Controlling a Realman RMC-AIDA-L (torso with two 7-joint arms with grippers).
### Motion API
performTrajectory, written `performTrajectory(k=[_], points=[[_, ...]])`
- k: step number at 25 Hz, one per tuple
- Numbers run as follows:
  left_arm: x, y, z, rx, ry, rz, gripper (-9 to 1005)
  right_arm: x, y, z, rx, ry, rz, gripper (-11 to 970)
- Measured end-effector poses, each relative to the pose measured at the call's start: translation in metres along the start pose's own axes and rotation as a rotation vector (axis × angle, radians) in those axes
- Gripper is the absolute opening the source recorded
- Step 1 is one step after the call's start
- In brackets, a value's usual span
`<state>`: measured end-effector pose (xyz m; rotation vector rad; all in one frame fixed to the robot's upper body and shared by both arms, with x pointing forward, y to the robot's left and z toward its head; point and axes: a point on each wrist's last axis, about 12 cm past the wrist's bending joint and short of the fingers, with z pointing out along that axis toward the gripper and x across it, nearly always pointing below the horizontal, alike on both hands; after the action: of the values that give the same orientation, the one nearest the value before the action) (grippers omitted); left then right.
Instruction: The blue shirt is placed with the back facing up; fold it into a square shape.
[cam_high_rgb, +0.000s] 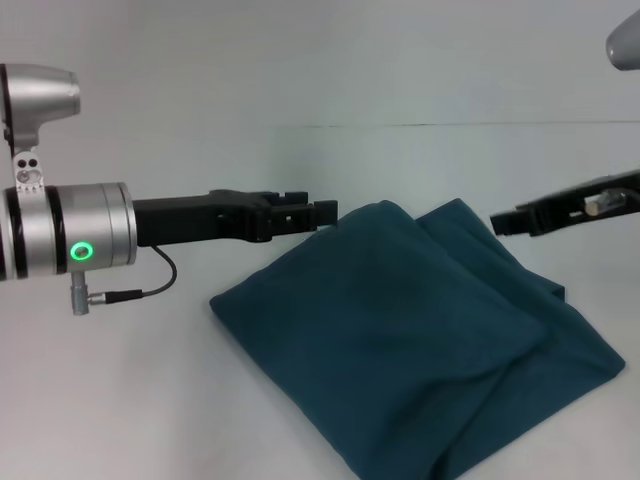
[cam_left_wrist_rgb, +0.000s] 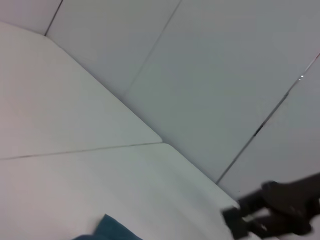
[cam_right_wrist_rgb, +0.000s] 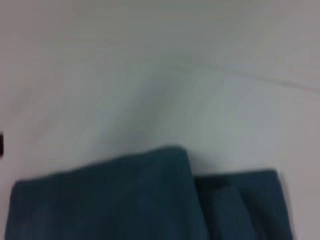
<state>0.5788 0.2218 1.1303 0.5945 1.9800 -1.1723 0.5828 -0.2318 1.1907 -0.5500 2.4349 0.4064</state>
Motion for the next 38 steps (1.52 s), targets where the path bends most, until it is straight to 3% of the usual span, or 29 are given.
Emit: performTrajectory(k=[7, 12, 20, 28, 38], points=[[-0.003, 0.003, 0.001, -0.025, -0.014, 0.026, 590, 0.004, 0.013, -0.024, -0.019, 0.149, 0.030, 360], [-0.003, 0.004, 0.001, -0.033, -0.019, 0.047, 589, 0.010, 0.007, -0.033, 0.028, 0.206, 0.066, 361], [0.000, 0.005, 0.001, -0.034, -0.018, 0.054, 589, 0.023, -0.002, -0.012, 0.055, 0.200, 0.074, 361], [0.001, 0.006, -0.003, -0.037, -0.037, 0.041, 590, 0.040, -0.009, 0.010, 0.043, 0.243, 0.097, 501], [0.000, 0.007, -0.003, -0.047, -0.041, 0.044, 587, 0.043, -0.002, 0.021, -0.023, 0.234, 0.104, 523]])
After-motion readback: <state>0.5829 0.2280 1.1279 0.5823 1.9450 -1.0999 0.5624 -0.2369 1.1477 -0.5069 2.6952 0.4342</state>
